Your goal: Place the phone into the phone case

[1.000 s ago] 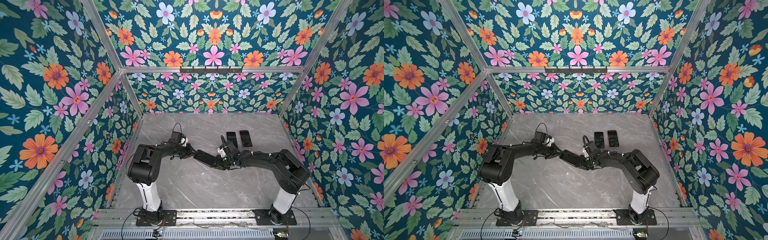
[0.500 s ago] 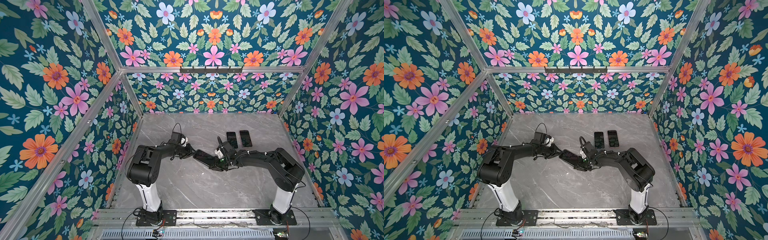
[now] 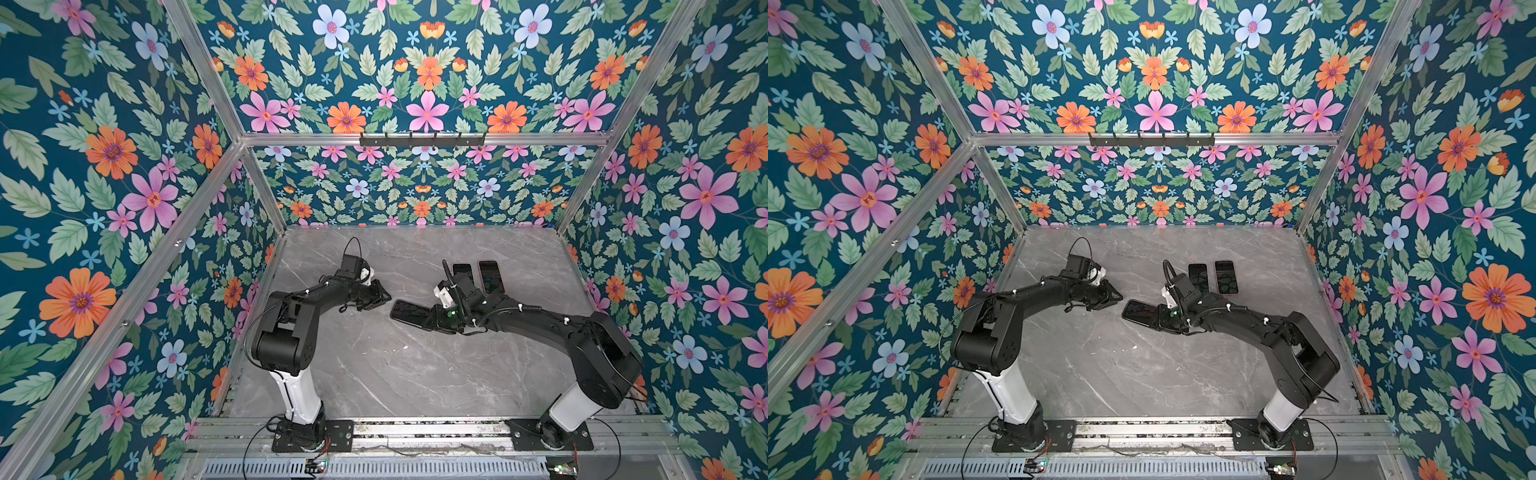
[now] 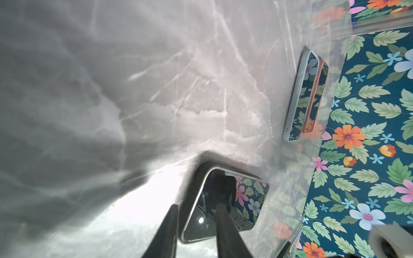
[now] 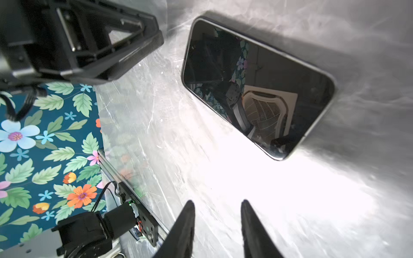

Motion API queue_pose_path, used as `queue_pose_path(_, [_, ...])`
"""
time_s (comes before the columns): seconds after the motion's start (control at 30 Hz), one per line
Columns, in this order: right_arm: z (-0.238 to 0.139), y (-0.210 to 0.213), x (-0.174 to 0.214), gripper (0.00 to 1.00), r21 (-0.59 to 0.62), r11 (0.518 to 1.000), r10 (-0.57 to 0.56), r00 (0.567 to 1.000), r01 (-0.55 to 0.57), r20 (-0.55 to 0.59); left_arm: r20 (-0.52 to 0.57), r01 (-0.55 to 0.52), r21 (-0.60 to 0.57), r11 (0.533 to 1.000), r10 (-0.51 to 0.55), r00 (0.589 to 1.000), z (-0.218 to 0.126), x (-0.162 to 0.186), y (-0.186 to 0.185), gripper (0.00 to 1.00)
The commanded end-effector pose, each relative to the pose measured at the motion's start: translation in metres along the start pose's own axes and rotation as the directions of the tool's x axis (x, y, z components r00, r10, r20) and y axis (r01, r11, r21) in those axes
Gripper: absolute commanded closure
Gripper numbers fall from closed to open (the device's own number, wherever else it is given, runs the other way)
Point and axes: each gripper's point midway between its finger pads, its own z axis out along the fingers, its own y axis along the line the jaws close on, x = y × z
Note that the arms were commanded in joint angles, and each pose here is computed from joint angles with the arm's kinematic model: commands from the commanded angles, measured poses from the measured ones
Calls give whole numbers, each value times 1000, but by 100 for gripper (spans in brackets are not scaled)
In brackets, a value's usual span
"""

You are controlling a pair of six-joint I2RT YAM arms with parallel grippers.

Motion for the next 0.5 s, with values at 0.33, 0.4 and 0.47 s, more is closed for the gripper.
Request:
queue_pose_path(0.33, [-11,-24,-15,61,55,998,-29,999,28,26,-76,-100,-171,980,88,993,25,7,6,57])
queue_pose_path(0.4, [-10,-24,-15,61,49,998,-28,999,27,25,-87,-111,-186,976,96,992,28,10,6,57])
queue_pose_path(0.47, [-10,-24,-16,61,46,999,-27,999,26,26,-92,-124,-206,971,107,990,30,11,7,57])
